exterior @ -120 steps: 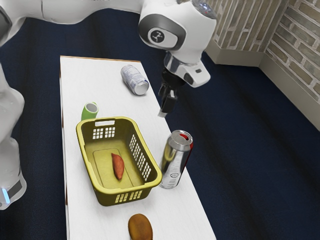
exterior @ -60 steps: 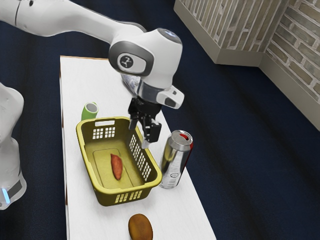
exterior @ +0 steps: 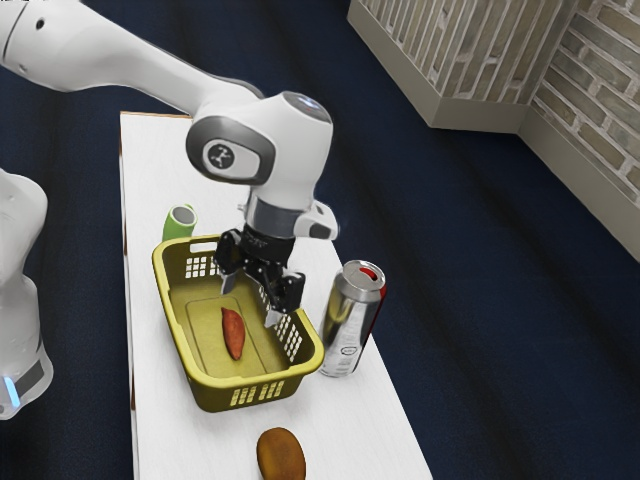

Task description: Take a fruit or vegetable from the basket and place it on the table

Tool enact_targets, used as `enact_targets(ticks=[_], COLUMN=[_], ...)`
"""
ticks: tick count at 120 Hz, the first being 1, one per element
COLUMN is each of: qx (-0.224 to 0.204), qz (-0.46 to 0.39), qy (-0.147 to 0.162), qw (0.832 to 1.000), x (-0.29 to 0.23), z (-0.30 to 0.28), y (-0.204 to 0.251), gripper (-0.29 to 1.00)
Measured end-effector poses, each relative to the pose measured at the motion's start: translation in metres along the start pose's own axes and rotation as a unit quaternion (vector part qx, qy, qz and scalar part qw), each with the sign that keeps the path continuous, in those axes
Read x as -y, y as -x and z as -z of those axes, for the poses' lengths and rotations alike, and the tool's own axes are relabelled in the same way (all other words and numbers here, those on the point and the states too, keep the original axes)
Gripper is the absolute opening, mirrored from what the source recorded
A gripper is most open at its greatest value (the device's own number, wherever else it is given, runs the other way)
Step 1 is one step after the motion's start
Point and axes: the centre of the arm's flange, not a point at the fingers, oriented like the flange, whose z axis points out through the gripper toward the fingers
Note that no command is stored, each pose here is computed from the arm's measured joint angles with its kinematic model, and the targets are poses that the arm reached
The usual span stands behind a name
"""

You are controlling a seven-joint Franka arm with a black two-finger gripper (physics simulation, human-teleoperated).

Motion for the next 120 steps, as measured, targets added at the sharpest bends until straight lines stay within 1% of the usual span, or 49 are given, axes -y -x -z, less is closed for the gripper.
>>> enact_targets(ticks=[28,47,75,96,120], qx=[0.004,-0.009,-0.019,-0.015,-0.012], qz=[0.092,0.143,0.163,0.189,0.196], qy=[-0.001,-0.019,-0.036,-0.045,-0.055], qw=[0.996,0.989,0.986,0.981,0.979], x=[0.015,0.025,0.02,0.024,0.018], z=[-0.018,-0.025,-0.034,-0.042,-0.052], y=[0.004,-0.01,0.0,-0.007,-0.003], gripper=[0.7,0.7,0.7,0.7,0.69])
